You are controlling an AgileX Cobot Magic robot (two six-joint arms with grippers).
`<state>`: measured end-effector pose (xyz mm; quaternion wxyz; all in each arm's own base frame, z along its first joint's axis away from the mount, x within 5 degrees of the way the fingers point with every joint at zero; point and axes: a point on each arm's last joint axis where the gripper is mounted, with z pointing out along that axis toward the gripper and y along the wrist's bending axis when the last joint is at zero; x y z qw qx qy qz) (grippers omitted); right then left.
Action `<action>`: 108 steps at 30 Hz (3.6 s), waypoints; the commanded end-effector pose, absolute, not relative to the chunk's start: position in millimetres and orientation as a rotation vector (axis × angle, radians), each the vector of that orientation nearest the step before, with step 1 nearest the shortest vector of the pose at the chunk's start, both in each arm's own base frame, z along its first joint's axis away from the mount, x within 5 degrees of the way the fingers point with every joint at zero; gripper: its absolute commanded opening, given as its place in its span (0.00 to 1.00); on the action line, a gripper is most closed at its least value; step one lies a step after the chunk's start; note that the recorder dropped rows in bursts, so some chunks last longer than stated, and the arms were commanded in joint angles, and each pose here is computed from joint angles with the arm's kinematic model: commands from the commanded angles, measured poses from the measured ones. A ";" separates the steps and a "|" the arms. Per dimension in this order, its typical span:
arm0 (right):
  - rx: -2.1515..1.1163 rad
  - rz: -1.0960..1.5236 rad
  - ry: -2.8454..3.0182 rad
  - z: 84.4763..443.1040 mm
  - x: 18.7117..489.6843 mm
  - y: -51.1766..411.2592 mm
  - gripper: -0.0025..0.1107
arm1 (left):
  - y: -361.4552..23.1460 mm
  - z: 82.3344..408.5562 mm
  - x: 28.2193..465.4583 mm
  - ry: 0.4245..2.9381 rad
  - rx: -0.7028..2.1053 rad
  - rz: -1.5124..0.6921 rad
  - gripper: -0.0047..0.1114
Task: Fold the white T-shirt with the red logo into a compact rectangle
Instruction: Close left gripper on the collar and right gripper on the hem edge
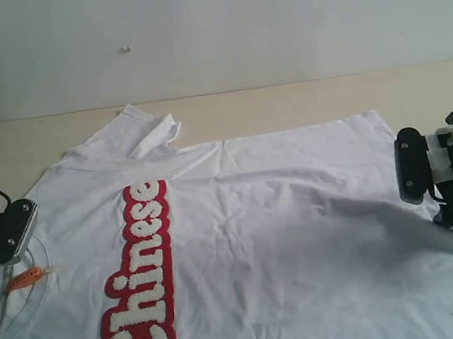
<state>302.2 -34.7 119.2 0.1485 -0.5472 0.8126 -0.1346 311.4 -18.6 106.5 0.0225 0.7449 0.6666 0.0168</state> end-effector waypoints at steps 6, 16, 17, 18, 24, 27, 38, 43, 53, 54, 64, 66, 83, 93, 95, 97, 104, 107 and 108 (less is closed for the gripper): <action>-1.438 -0.539 2.189 193.6 289.1 -30.1 0.60 | -28.6 81.3 318.1 2.162 2.041 0.065 0.84; -1.423 -0.296 2.465 190.3 306.8 -30.6 0.60 | -29.6 81.4 318.0 2.181 2.011 0.048 0.84; -1.514 -0.256 2.481 186.7 306.9 -30.6 0.60 | -29.6 81.4 318.0 2.181 2.011 0.048 0.84; -1.576 -0.214 2.502 182.1 307.5 -30.7 0.60 | -29.6 81.4 318.0 2.179 2.013 0.049 0.84; -1.759 -0.025 2.543 146.7 320.4 -29.7 0.60 | -29.5 81.4 318.2 2.178 2.012 0.051 0.84; -1.828 -0.036 2.531 137.2 329.5 -32.8 0.60 | -29.5 81.4 318.2 2.178 2.012 0.051 0.84; -1.973 -0.047 2.465 117.1 346.0 -37.0 0.60 | -29.5 81.4 318.2 2.176 2.014 0.051 0.84; -2.027 -0.103 2.415 103.7 351.4 -39.6 0.60 | -29.5 81.4 318.2 2.179 2.012 0.051 0.84; -2.111 -0.149 2.389 101.0 351.3 -44.4 0.60 | -29.6 81.3 317.9 2.178 2.015 0.048 0.84; -2.104 -0.136 2.398 100.9 350.6 -43.9 0.60 | -29.6 81.3 317.6 2.180 2.017 0.044 0.84; -2.067 -0.097 2.418 100.7 349.8 -41.6 0.60 | -30.7 79.2 306.8 2.175 2.136 -0.090 0.84; -2.062 -0.093 2.419 100.7 349.9 -41.3 0.60 | -30.8 76.4 304.9 2.186 2.148 -0.118 0.84; -1.982 -0.058 2.447 100.5 350.6 -38.1 0.60 | -30.5 49.8 297.4 2.242 2.202 -0.239 0.84; -1.933 -0.026 2.461 100.5 350.8 -35.5 0.60 | -30.1 49.4 301.8 2.227 2.178 -0.179 0.39; -1.916 -0.015 2.466 100.5 350.9 -34.6 0.60 | -30.1 49.4 301.3 2.237 2.172 -0.185 0.17; -1.884 0.006 2.475 100.5 351.1 -33.0 0.60 | -29.8 49.4 301.9 2.233 2.174 -0.175 0.04; -1.832 0.036 2.486 100.6 351.7 -30.4 0.60 | -21.1 49.1 300.5 2.249 2.271 -0.088 0.04; -1.829 0.029 2.483 100.6 352.2 -30.5 0.60 | -20.0 49.1 300.4 2.253 2.282 -0.076 0.04; -1.832 0.027 2.482 100.6 352.2 -30.7 0.60 | -20.0 49.1 300.4 2.253 2.282 -0.076 0.04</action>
